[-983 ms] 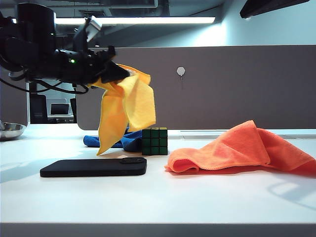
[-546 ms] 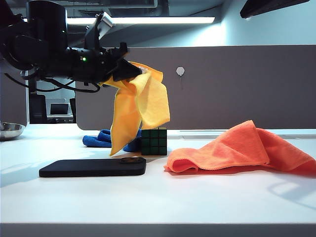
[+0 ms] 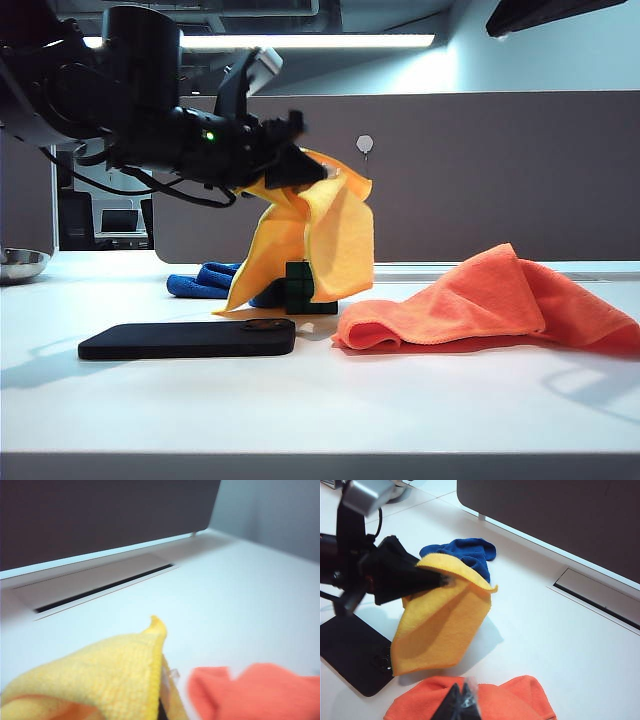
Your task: Pick up a rag that is the same color as the top surface of the Rubik's Cube and cover the cube with it.
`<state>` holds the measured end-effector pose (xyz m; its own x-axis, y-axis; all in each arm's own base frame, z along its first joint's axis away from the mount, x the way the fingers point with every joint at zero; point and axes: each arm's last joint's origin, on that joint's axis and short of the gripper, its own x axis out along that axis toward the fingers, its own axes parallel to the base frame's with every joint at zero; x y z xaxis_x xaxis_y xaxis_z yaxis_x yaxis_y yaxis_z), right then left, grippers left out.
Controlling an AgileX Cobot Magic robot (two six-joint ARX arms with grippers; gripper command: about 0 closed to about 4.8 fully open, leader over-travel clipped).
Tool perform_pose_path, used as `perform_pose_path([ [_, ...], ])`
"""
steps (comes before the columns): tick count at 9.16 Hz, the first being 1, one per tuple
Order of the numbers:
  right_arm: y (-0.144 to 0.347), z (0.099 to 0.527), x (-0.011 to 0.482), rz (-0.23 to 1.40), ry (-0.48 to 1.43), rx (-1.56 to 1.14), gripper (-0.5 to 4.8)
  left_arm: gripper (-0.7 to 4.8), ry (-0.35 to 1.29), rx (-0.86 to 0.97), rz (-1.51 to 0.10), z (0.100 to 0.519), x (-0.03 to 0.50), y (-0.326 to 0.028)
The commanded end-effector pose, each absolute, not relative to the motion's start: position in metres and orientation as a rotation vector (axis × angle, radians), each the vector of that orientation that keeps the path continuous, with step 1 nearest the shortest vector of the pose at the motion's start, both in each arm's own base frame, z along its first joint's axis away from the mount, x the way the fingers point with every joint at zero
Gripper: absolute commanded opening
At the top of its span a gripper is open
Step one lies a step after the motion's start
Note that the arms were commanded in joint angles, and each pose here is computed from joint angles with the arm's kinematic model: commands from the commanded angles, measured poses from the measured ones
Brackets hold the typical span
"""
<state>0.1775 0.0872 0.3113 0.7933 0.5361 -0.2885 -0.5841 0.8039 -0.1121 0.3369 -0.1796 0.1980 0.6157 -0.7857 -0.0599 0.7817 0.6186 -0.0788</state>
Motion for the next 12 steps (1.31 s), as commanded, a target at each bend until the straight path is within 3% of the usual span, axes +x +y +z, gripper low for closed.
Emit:
perform_pose_path([
  [1, 0.087, 0.315, 0.177, 0.608, 0.231, -0.199, -0.01, -0.06, 0.103, -0.019, -0.763, 0.189, 0.351, -0.180],
  [4, 0.087, 0.315, 0.177, 0.608, 0.230, -0.199, -0.01, -0.05, 0.265, -0.023, -0.792, 0.173, 0.373, -0.198],
  [5, 0.087, 0.315, 0.177, 0.608, 0.230, -0.199, -0.01, 0.18, 0.333, -0.018, -0.788, 0.166, 0.371, -0.197],
  [7, 0.087, 0.315, 0.177, 0.608, 0.231, -0.199, -0.01, 4.62, 0.484, -0.069, -0.839, 0.155, 0.366, -0.197],
  [8, 0.087, 0.314, 0.177, 0.608, 0.231, -0.199, -0.01, 4.79, 0.670, -0.189, -0.795, 0.146, 0.360, -0.194],
  [10, 0.087, 0.315, 0.177, 0.608, 0.230, -0.199, -0.01, 4.79, 0.819, -0.148, -0.747, 0.134, 0.354, -0.188],
  [11, 0.087, 0.315, 0.177, 0.609, 0.231, -0.199, -0.01, 4.79, 0.778, -0.149, -0.737, 0.136, 0.357, -0.187],
  [12, 0.087, 0.313, 0.177, 0.609, 0.248, -0.201, -0.01, 4.79, 0.602, -0.214, -0.771, 0.175, 0.359, -0.188],
])
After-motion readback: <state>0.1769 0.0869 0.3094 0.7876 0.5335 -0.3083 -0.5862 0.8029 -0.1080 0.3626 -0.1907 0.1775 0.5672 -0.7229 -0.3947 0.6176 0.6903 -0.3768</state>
